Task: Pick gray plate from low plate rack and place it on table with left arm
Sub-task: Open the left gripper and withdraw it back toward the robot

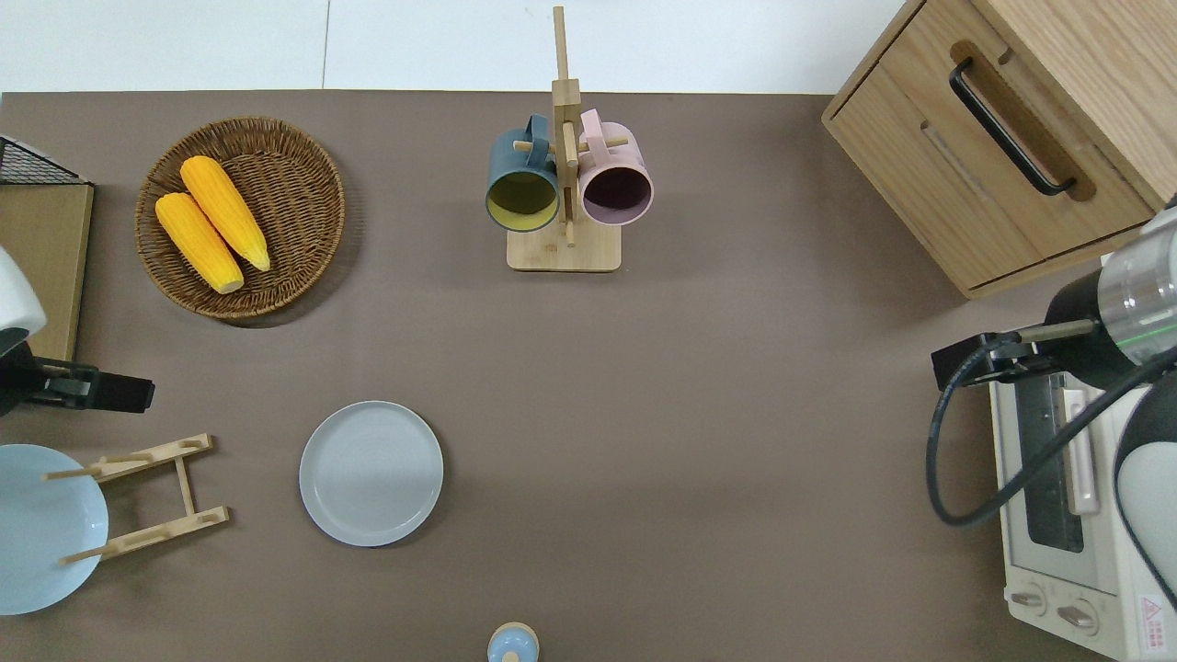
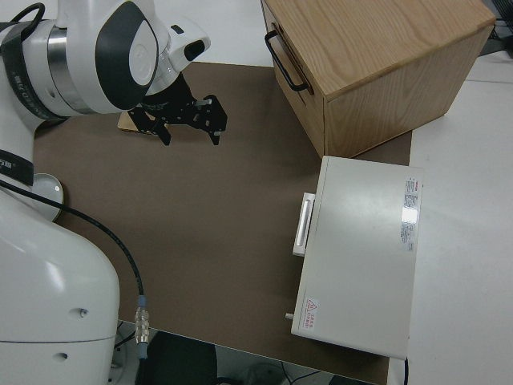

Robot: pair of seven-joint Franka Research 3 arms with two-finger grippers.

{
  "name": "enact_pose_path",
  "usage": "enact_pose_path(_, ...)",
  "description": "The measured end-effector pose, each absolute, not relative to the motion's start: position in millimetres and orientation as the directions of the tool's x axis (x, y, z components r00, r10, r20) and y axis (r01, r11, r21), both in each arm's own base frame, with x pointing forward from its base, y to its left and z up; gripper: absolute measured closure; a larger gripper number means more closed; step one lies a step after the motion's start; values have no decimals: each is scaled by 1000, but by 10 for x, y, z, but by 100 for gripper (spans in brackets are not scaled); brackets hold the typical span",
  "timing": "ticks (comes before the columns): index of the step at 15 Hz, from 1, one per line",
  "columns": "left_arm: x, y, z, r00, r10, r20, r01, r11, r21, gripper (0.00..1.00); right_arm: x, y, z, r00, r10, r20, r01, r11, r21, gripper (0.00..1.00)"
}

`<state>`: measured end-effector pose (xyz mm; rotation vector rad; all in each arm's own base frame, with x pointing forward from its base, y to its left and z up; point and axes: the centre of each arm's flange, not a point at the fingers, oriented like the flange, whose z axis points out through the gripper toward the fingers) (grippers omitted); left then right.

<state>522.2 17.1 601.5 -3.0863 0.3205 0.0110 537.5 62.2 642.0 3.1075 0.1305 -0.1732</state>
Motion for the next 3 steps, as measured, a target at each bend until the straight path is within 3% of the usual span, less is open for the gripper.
enact_pose_path(3,5213,148,6186,979,-205,2,-204,-978,-43,0,5375,622,6420,990,82,-112,85,-996,22,1)
